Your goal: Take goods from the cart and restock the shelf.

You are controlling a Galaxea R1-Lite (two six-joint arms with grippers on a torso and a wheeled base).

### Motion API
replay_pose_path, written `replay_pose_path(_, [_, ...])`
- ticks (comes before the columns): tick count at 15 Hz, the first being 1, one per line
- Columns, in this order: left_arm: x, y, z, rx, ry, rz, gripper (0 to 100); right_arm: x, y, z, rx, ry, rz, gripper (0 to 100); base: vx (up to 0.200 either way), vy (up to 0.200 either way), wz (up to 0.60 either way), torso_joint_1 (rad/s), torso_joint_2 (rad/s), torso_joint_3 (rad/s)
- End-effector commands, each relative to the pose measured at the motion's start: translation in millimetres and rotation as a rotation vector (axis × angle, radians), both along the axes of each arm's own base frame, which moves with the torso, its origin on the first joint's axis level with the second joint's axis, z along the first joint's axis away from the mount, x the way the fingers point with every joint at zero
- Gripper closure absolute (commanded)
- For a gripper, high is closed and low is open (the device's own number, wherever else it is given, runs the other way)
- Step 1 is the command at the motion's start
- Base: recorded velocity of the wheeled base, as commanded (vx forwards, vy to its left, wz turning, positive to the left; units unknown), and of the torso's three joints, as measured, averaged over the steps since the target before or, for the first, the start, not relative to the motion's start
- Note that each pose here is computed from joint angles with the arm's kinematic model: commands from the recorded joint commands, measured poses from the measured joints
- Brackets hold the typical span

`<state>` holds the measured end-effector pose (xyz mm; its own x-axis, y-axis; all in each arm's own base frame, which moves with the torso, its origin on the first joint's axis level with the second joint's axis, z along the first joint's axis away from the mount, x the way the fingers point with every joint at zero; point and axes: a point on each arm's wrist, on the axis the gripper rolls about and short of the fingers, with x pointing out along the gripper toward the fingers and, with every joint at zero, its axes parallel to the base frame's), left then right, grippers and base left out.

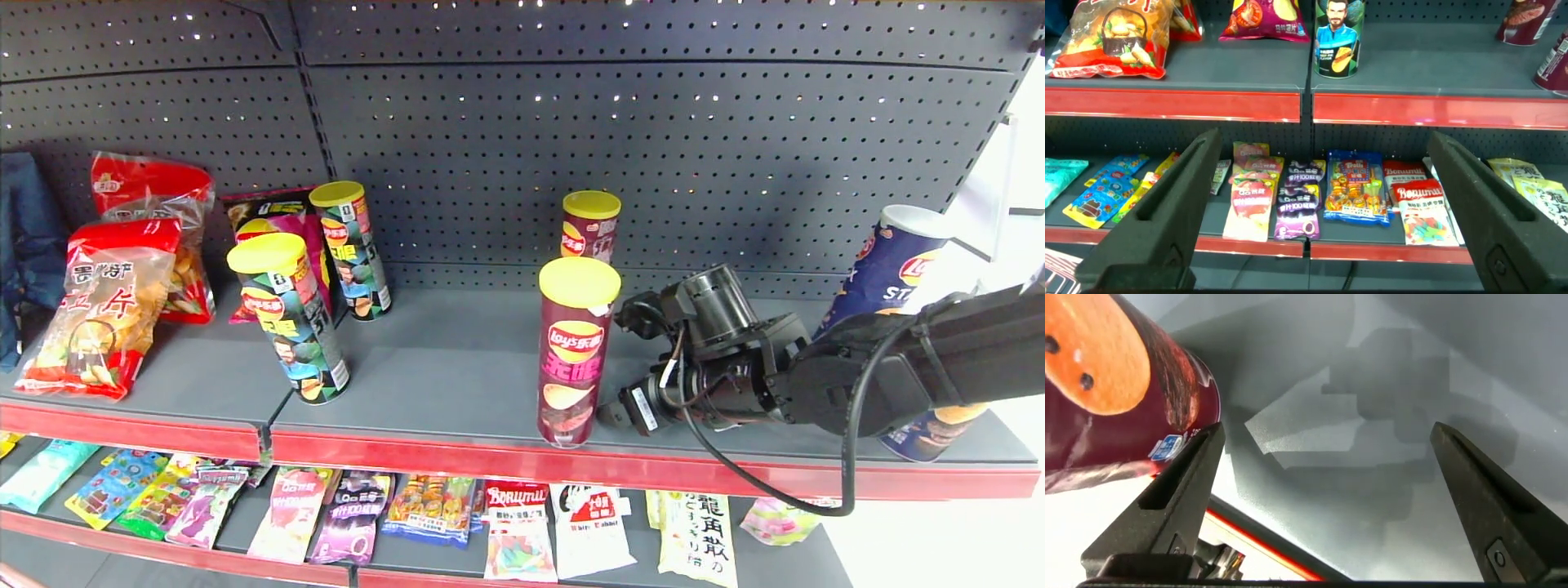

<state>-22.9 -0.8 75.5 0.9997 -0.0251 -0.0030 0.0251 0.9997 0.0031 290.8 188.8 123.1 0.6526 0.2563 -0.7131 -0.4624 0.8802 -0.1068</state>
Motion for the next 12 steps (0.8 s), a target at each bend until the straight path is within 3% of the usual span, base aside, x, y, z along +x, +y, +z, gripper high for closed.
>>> replay_pose_path(1, [0, 0.0, 0.0, 0.000, 0.000, 0.001, 0, 0, 0, 0, 0.001, -0.001, 0.001, 0, 0.000, 0.000, 0.00, 0.000, 0.00, 0.000])
replay_pose_path(6, [0, 0.0, 0.0, 0.000, 0.000, 0.001, 0, -4, -4, -2, -0.008, 0.010, -0.003, 0, 0.000, 0.000, 0.00, 0.000, 0.00, 0.000])
replay_pose_path(12, [0, 0.0, 0.0, 0.000, 0.000, 0.001, 0, -76, -58, 43, 0.022, -0.092, 0.032, 0, 0.000, 0.000, 0.00, 0.000, 0.00, 0.000])
